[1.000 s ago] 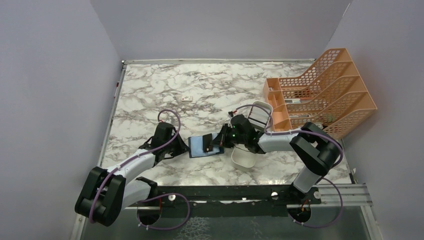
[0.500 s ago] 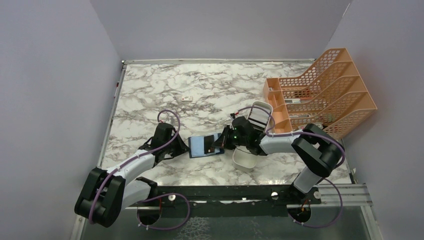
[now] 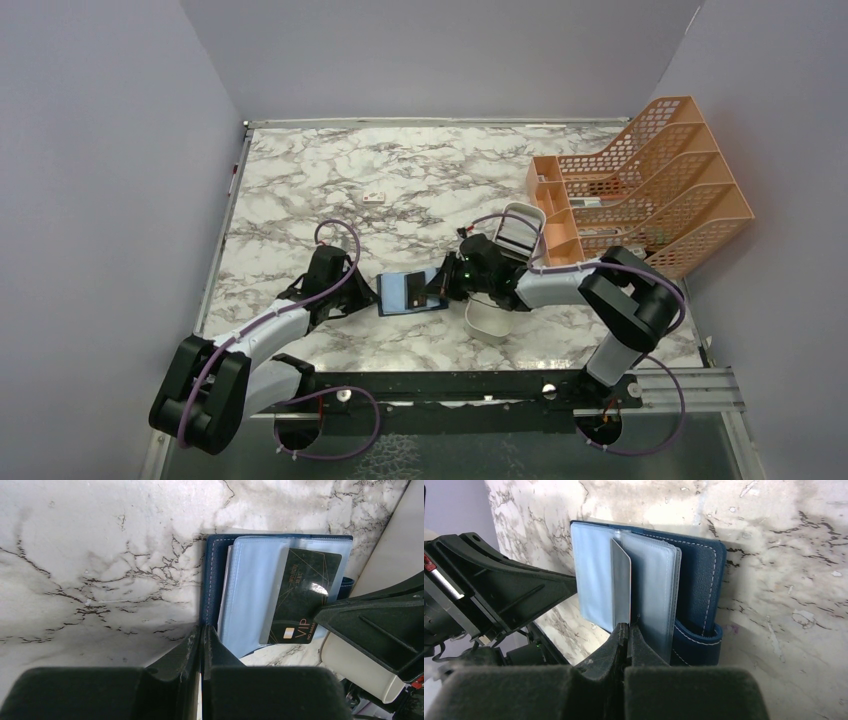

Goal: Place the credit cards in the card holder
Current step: Insert the credit card into the card holder, then pick up the credit card from the storage box.

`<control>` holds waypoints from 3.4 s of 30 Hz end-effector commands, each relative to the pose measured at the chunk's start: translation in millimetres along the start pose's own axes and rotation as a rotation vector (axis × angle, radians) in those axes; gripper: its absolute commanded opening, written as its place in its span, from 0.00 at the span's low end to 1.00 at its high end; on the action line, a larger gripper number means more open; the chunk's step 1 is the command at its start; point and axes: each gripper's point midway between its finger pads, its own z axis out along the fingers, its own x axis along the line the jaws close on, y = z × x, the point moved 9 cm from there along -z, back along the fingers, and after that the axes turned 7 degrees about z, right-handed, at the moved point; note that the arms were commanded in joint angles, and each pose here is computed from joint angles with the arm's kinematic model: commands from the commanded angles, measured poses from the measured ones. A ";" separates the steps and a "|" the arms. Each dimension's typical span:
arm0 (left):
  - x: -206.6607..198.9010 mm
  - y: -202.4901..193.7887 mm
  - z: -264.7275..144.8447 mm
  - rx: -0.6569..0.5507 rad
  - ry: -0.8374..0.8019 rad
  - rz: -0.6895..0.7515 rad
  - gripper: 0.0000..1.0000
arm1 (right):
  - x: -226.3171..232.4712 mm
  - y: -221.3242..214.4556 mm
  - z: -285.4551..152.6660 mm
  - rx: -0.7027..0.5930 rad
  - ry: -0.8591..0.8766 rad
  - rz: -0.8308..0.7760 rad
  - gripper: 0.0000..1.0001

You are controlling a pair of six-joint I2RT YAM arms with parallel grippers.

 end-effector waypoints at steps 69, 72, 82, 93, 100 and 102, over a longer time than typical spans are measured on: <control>-78.6 19.6 -8.4 0.000 -0.228 0.150 0.34 | 27.1 86.4 -132.2 -0.193 -0.544 -1.320 0.56; -76.4 10.9 2.4 0.035 -0.250 0.129 0.34 | 22.0 97.9 -145.9 -0.196 -0.473 -1.320 0.56; -55.4 -7.3 21.1 0.108 -0.153 0.100 0.32 | -14.6 116.7 -142.9 -0.091 -0.637 -1.367 0.53; -34.6 -3.5 19.0 0.065 0.043 0.108 0.32 | -50.3 141.7 -131.4 -0.072 -0.803 -1.367 0.57; -27.4 11.3 9.2 0.006 0.099 0.110 0.32 | -55.3 140.1 -118.3 -0.051 -0.746 -1.367 0.57; -25.5 13.8 7.1 -0.001 0.106 0.106 0.32 | -58.0 140.8 -116.9 -0.056 -0.764 -1.370 0.57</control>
